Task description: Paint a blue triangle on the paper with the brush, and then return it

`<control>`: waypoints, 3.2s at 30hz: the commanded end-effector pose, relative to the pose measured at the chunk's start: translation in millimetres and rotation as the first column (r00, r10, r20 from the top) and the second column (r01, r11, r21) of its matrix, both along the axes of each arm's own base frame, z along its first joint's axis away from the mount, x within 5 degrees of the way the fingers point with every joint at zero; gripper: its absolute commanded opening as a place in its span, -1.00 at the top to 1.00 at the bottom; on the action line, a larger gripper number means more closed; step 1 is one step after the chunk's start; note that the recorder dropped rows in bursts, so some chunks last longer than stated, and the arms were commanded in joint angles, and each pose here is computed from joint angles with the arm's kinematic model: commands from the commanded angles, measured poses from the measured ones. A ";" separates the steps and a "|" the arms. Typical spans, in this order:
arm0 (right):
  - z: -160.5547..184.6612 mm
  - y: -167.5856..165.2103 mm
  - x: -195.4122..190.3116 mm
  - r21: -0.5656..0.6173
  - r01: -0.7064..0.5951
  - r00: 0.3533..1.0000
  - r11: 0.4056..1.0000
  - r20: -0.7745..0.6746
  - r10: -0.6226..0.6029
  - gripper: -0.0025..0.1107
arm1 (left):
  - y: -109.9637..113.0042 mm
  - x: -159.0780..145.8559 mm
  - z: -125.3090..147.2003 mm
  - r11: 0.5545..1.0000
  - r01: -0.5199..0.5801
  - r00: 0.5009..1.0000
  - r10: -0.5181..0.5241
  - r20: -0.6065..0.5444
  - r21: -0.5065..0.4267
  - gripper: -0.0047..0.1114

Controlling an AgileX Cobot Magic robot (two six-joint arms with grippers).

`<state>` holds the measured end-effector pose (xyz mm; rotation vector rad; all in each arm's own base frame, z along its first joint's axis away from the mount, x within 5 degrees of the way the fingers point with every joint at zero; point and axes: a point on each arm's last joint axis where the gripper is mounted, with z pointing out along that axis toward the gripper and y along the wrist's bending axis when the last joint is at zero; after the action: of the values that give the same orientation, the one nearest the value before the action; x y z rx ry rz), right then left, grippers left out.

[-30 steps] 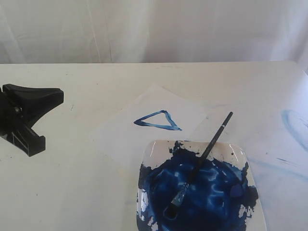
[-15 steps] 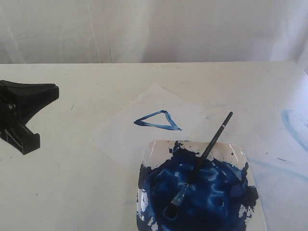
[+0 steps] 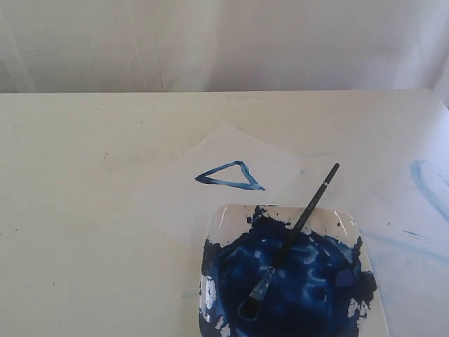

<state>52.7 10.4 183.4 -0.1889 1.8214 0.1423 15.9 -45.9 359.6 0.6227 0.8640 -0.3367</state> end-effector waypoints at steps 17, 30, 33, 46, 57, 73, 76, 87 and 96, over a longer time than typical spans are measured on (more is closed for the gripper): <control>-0.4 0.1 -0.1 0.003 -0.003 1.000 1.000 0.010 0.003 0.96 | 4.4 -42.2 -0.3 0.999 -0.048 0.976 0.051 0.210 -0.020 0.92; -0.4 0.1 -0.1 0.003 -0.003 1.000 1.000 0.010 0.003 0.96 | 4.6 -42.1 -0.3 0.999 -0.050 0.976 0.053 0.209 -0.021 0.92; -0.4 0.1 -0.1 0.003 -0.003 1.000 1.000 0.010 0.003 0.96 | 4.6 -42.1 -0.3 0.999 -0.050 0.976 0.053 0.209 -0.021 0.92; -0.4 0.1 -0.1 0.003 -0.003 1.000 1.000 0.010 0.003 0.96 | 14.8 -19.4 -17.6 0.963 -0.076 0.952 -0.007 -0.307 -0.257 0.92; -0.4 0.1 -0.1 0.003 -0.003 1.000 1.000 0.010 0.003 0.96 | 24.9 -8.3 -23.8 0.899 -0.227 0.925 0.079 -0.372 -0.374 0.92; -0.4 0.1 -0.1 0.013 0.000 1.000 1.000 0.008 0.000 0.96 | 43.2 11.7 -53.6 0.713 -0.398 0.834 0.020 -0.551 -0.577 0.92; -0.4 0.1 -0.1 0.013 0.000 1.000 1.000 0.008 0.000 0.96 | 38.3 17.3 -69.3 0.783 -0.425 0.793 0.080 -0.604 -0.455 0.92; -0.4 0.1 -0.1 0.013 0.000 1.000 1.000 0.008 0.000 0.96 | 21.5 30.9 -157.0 0.933 -0.352 0.570 0.277 -0.773 0.075 0.92; -0.4 0.1 -0.1 0.013 0.000 1.000 1.000 0.008 0.000 0.96 | 32.6 37.6 -182.8 0.864 -0.503 0.463 0.244 -0.852 -0.026 0.92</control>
<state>52.8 10.4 183.5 -0.1760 1.8213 0.1523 52.2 -19.5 178.7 -0.0249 1.8284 -0.3923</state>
